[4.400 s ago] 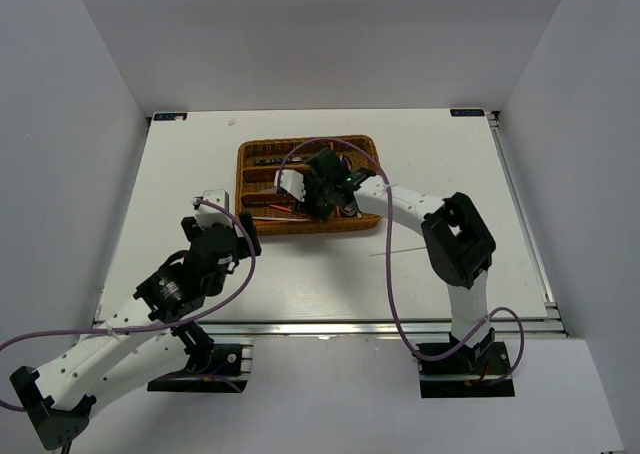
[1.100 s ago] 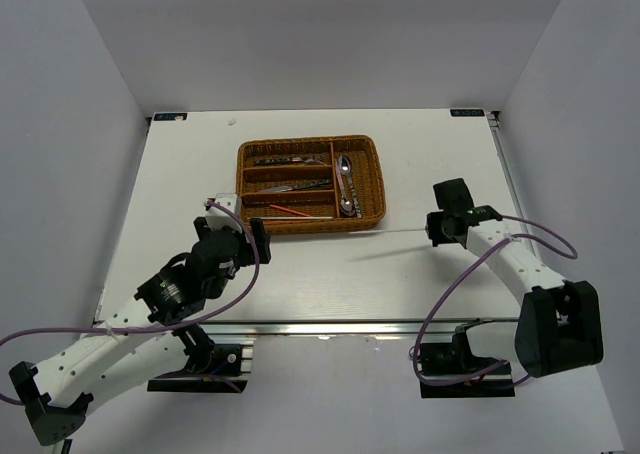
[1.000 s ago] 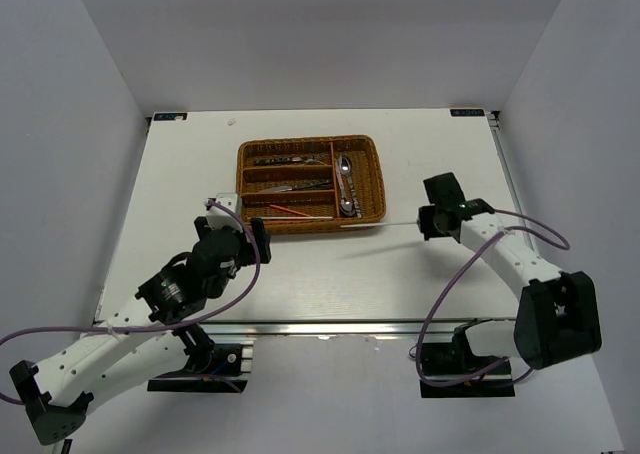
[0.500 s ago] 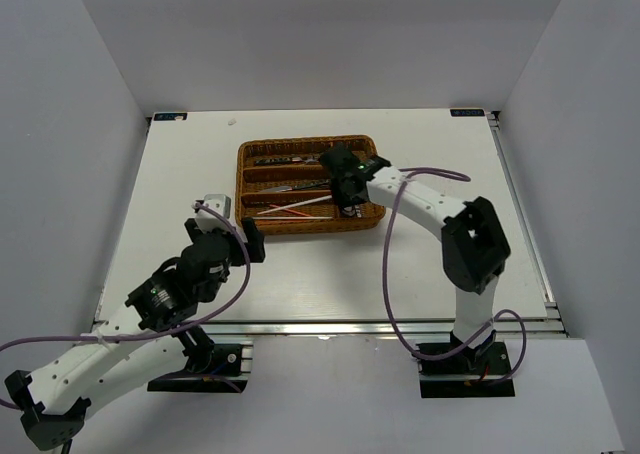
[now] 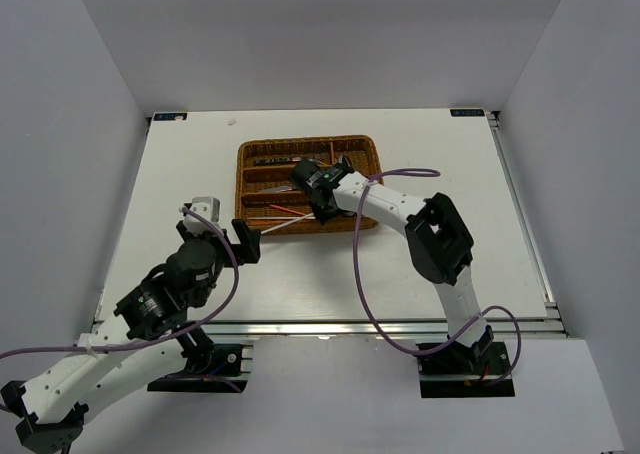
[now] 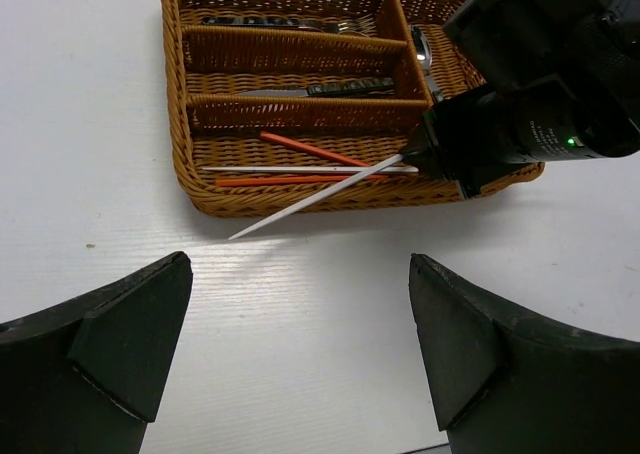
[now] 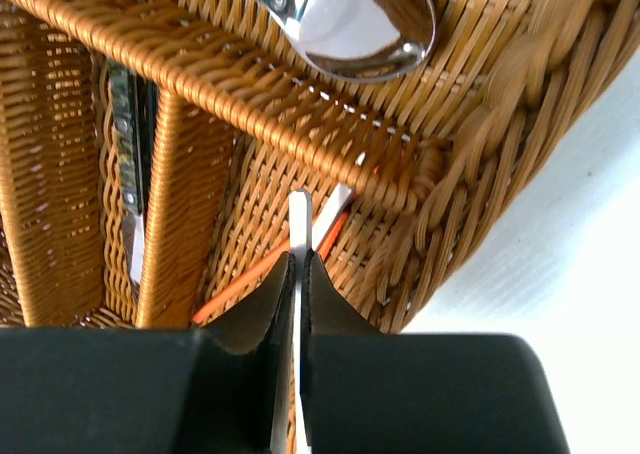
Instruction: Sort the eating utensils into containers
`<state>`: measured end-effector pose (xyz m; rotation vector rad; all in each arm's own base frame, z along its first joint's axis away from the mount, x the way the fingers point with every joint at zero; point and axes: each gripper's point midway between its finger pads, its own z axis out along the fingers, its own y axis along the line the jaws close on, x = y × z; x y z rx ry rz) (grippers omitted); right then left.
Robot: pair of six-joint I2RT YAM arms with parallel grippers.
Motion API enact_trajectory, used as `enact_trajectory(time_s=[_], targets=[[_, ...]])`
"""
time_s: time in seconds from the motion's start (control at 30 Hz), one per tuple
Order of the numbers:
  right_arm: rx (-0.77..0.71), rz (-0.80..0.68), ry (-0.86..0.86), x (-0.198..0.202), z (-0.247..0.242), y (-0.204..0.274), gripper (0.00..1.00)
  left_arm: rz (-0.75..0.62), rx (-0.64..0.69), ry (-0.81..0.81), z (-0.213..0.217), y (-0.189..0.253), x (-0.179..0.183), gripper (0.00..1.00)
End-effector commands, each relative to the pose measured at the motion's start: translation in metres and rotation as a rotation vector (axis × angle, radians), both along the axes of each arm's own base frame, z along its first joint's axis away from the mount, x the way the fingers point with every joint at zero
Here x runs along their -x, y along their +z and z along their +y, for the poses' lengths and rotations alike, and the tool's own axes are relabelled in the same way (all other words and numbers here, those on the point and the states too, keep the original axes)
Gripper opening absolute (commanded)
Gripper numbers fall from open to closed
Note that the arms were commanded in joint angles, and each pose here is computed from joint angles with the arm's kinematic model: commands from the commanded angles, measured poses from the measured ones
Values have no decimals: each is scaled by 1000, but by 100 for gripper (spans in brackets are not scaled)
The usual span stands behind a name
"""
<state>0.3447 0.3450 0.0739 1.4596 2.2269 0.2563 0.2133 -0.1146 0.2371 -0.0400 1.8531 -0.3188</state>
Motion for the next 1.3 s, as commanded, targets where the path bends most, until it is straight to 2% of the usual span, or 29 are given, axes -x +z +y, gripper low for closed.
enact_trajectory(time_s=[0.0, 0.4, 0.83, 0.97, 1.07, 1.27], targets=[[-139, -86, -384, -23, -10, 12, 0, 0, 6, -34, -7, 0, 2, 98], [-245, -91, -477, -45, 3, 0, 0, 13, -9, -55, -13, -5, 3, 98], [-323, -185, -513, -78, 12, 17, 0, 3, 0, -57, -14, -2, 9, 98], [-319, -236, -477, -84, 12, 26, 53, 6, -6, -61, -16, -3, 10, 98], [-341, -252, -472, -84, 11, 32, 67, 6, -4, -66, -16, -4, 10, 98], [-405, -355, -412, -85, 12, 76, 72, 1, -6, -51, -14, -2, 10, 98]])
